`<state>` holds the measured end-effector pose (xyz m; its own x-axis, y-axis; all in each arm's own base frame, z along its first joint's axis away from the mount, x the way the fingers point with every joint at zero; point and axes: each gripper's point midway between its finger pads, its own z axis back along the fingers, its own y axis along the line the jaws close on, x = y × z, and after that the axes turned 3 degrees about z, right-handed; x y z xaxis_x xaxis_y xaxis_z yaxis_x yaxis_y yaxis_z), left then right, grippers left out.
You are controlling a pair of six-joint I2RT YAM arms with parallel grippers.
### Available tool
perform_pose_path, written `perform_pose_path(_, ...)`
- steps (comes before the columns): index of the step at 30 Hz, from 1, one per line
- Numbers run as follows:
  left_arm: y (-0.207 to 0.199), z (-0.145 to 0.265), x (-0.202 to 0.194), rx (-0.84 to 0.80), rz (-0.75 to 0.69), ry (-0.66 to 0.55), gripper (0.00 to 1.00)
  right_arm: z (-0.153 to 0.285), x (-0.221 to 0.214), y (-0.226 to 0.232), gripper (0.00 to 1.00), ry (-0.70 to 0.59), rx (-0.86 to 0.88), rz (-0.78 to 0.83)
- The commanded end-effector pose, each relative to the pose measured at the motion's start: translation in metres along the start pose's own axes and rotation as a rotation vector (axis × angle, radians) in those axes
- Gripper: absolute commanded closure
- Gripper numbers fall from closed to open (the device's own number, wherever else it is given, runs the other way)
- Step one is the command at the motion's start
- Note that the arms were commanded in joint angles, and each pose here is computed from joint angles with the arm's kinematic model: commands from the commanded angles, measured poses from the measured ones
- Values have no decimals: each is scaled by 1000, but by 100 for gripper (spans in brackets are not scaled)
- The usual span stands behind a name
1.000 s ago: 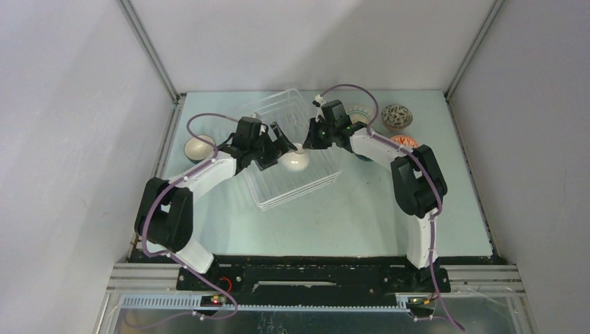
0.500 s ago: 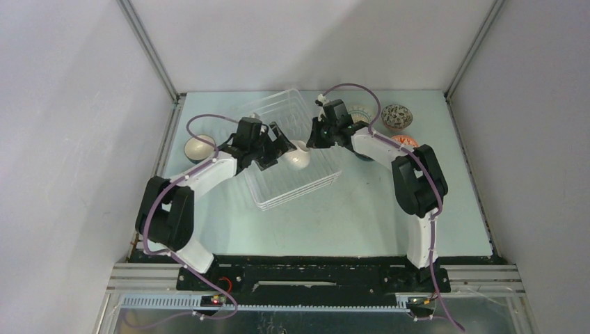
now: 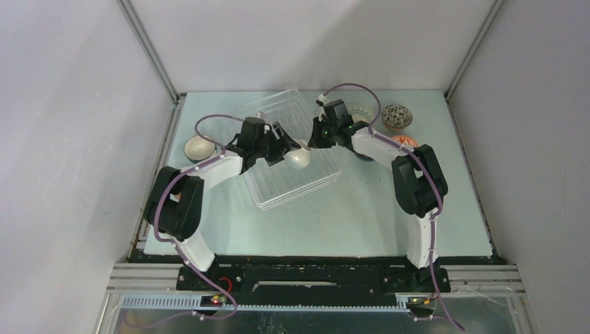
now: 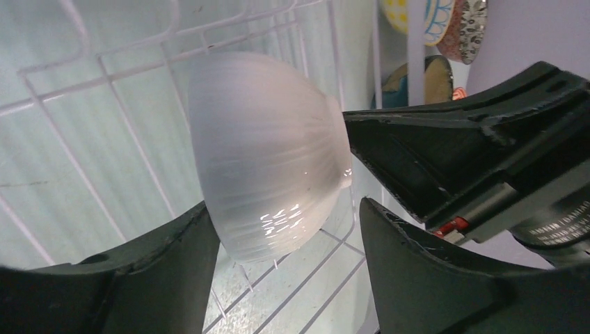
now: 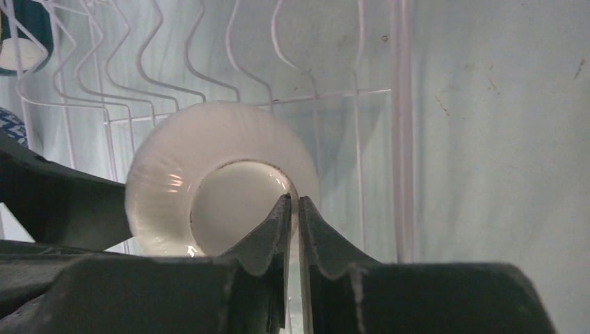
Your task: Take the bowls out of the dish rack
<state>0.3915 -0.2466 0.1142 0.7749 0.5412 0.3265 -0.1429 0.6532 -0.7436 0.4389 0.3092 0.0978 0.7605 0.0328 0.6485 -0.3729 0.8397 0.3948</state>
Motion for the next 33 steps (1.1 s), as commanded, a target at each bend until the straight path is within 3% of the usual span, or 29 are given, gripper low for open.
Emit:
perform_pose_path(1, -30, 4, 4, -128, -44, -15, 28, 8, -23, -2, 84, 83, -22, 15)
perform_pose_path(12, -39, -2, 1, -187, -71, -1, 48, 15, -17, 3, 80, 58, -6, 14)
perform_pose_path(20, -42, -4, 3, -205, -91, -9, 71, 18, -12, 6, 79, 43, -7, 20)
perform_pose_path(31, -63, 2, 6, -306, -131, -20, 90, 33, -3, 13, 78, 11, -14, 30)
perform_pose_path(33, -69, 4, 5, -344, -140, -17, 99, 36, -1, 14, 78, 3, -16, 32)
